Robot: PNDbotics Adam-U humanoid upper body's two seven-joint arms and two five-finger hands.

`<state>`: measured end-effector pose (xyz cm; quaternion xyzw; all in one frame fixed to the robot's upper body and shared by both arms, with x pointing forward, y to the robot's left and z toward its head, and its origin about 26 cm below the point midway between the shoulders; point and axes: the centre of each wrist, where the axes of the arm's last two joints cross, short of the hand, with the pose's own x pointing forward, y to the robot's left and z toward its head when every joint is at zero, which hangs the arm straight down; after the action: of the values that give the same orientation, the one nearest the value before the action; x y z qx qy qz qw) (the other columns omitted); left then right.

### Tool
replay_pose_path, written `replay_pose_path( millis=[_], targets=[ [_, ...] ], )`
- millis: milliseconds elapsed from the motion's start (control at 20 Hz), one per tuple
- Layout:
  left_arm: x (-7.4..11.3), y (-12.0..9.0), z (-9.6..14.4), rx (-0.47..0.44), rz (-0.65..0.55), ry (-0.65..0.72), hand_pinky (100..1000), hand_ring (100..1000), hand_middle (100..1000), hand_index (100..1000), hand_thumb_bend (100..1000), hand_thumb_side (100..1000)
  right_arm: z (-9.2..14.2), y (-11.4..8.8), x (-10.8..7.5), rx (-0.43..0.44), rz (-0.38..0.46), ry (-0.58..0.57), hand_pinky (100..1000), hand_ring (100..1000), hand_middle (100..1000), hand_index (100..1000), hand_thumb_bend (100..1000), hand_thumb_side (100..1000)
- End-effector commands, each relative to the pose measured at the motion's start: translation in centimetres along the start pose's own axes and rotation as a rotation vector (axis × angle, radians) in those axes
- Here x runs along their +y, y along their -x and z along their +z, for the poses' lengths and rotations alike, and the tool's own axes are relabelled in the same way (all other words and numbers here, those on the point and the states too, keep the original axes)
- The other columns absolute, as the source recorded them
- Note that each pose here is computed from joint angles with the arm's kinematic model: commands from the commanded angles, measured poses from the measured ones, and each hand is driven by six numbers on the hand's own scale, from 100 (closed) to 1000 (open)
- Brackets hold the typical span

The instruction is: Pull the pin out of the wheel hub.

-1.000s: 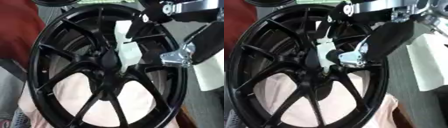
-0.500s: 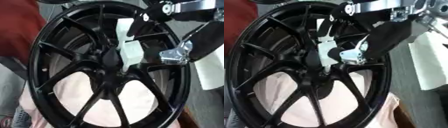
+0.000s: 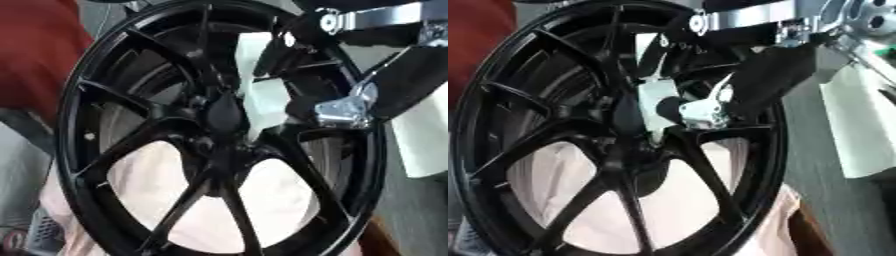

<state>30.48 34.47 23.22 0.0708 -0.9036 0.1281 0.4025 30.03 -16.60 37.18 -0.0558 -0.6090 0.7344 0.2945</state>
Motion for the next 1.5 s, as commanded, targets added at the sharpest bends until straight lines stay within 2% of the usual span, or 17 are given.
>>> replay_pose_path(
  millis=[50, 900, 1500],
  targets=[
    [-0.2, -0.7, -0.4, -0.024, 0.002, 0.017, 705, 692, 632, 734, 199, 691, 0.3, 0.1, -0.5, 0.018, 0.028, 0.020, 852, 869, 844, 861, 205, 474],
    [-0.3, -0.7, -0.4, -0.024, 0.014, 0.018, 706, 694, 632, 734, 194, 699, -0.1, 1.2, -0.4, 0.032, 0.052, -0.019, 843, 852, 818, 849, 253, 454],
    [-0.4, -0.6, -0.4, -0.023, 0.021, 0.019, 706, 690, 633, 734, 190, 704, -0.7, 2.0, -0.3, 0.050, 0.074, -0.022, 828, 827, 787, 833, 279, 385]
  ],
)
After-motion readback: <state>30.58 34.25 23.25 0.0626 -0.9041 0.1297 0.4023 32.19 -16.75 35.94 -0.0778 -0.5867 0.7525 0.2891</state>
